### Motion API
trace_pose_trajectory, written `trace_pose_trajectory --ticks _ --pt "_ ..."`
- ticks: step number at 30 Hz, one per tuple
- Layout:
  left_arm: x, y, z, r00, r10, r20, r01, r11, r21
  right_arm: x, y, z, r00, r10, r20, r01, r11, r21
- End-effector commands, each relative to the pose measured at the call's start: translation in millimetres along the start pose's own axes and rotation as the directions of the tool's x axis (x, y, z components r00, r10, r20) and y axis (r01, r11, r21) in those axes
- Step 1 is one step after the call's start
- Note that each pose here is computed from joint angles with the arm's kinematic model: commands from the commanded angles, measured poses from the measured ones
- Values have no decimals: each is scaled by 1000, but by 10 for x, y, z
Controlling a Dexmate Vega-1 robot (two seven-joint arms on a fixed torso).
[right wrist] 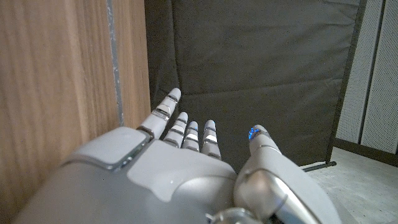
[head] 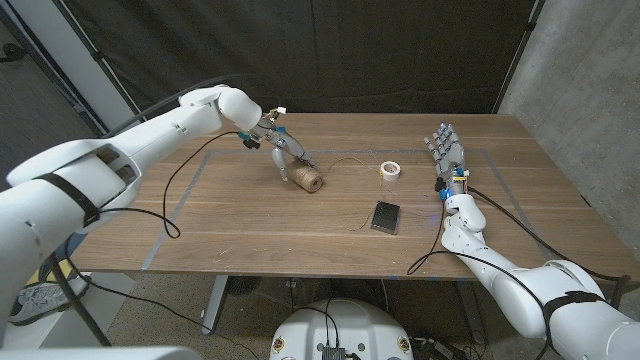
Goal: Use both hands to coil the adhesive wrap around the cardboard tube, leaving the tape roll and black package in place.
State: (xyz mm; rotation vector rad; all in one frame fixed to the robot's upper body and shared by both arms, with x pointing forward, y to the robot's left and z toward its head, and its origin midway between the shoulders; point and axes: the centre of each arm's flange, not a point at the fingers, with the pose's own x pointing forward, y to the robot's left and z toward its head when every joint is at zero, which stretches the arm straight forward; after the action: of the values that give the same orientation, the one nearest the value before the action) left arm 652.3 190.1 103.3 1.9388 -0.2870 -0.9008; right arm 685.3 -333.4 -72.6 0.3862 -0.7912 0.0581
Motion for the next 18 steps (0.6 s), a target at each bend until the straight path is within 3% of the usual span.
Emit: trace_pose_trajectory --ticks 1,5,9,18 --pt "9 -81 190 994 102 -32 -98 989 113 -117 -102 -44 1000 -8 -3 8 1000 15" --pt "-28 -147 254 984 176 -41 -168 973 161 -141 -127 -36 1000 -9 -1 9 1000 15" --pt "-89 -258 343 961 272 -43 -260 947 191 -160 -154 -36 1000 -9 1 9 1000 16" --pt "-176 -503 586 933 352 -76 -327 916 233 -178 -185 -44 1000 -5 6 5 1000 22"
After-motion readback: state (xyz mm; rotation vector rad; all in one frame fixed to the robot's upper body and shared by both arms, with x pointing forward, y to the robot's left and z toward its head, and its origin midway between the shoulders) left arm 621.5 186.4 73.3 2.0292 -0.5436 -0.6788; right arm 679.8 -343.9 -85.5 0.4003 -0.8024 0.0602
